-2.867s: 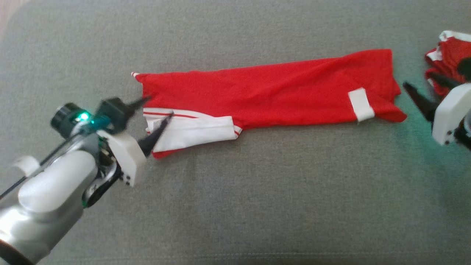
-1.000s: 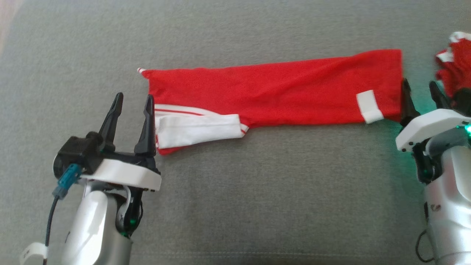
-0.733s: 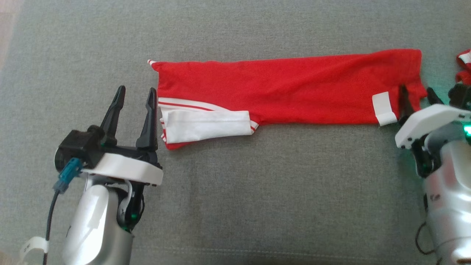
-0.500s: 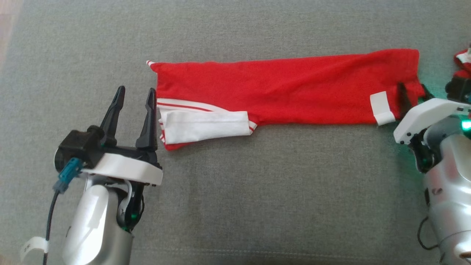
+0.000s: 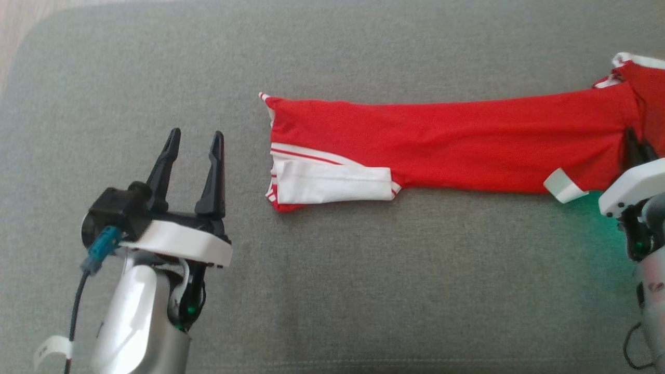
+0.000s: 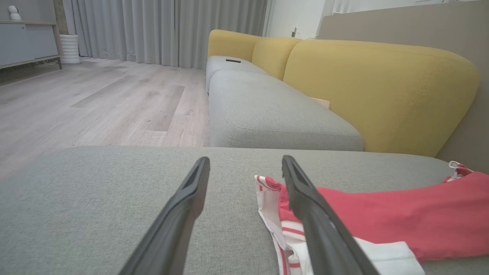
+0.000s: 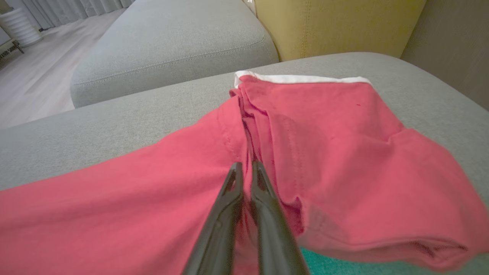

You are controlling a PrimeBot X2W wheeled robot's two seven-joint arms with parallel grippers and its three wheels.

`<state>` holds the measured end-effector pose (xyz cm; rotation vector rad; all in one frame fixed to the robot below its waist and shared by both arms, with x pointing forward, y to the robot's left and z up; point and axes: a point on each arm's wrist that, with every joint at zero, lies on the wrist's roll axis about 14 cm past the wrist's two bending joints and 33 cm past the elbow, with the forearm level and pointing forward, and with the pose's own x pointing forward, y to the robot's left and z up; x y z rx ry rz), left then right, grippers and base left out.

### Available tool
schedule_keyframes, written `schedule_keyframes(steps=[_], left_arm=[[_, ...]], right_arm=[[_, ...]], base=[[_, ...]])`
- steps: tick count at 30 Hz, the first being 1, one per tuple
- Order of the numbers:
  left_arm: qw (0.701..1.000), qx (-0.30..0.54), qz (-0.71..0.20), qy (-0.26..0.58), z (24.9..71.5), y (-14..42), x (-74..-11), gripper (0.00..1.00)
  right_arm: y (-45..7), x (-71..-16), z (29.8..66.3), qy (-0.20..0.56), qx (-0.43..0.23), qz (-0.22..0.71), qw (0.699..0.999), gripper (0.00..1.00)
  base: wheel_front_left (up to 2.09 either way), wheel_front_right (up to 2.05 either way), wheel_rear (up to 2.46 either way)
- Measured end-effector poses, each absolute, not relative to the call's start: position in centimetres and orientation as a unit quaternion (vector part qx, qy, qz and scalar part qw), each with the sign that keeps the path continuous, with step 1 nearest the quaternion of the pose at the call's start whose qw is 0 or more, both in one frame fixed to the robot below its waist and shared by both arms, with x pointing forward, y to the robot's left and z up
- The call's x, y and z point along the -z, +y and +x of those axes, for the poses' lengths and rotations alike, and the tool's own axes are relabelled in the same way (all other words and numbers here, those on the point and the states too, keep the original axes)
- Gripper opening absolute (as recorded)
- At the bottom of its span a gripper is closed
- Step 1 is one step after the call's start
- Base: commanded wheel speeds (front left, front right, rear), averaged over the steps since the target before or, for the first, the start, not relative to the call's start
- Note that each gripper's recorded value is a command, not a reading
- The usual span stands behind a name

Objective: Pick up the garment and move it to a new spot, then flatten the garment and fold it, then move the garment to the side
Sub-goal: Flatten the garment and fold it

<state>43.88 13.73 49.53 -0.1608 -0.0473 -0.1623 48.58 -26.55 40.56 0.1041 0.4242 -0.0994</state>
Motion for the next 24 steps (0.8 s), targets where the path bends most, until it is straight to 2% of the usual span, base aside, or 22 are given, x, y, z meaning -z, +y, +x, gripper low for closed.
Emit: schedule_keyframes(steps=[5,11,18,20,24], left_arm=[[0.992,0.089,-0.083,-0.026,42.9,13.0,-49.9,1.0],[0.992,0.086,-0.084,-0.039,42.0,13.2,-51.0,1.0],[0.993,0.069,-0.082,-0.045,40.3,14.5,-51.6,1.0],[0.994,0.058,-0.081,-0.049,39.7,15.2,-51.8,1.0],[0.994,0.042,-0.082,-0.052,39.3,16.2,-52.1,1.0]], right_arm=[[-25.9,-42.8,48.6,0.179,0.041,0.062,0.981,0.0],[-22.7,-46.6,49.7,0.122,0.008,0.088,0.989,0.0],[-14.9,-50.5,50.3,0.082,-0.072,0.131,0.985,0.0],[-11.1,-51.1,50.0,0.083,-0.113,0.142,0.98,0.0],[-8.1,-51.5,49.7,0.087,-0.15,0.15,0.973,0.0]], base=[[0.0,0.0,0.0],[0.0,0.0,0.0],[0.0,0.0,0.0],[0.0,0.0,0.0],[0.0,0.0,0.0]])
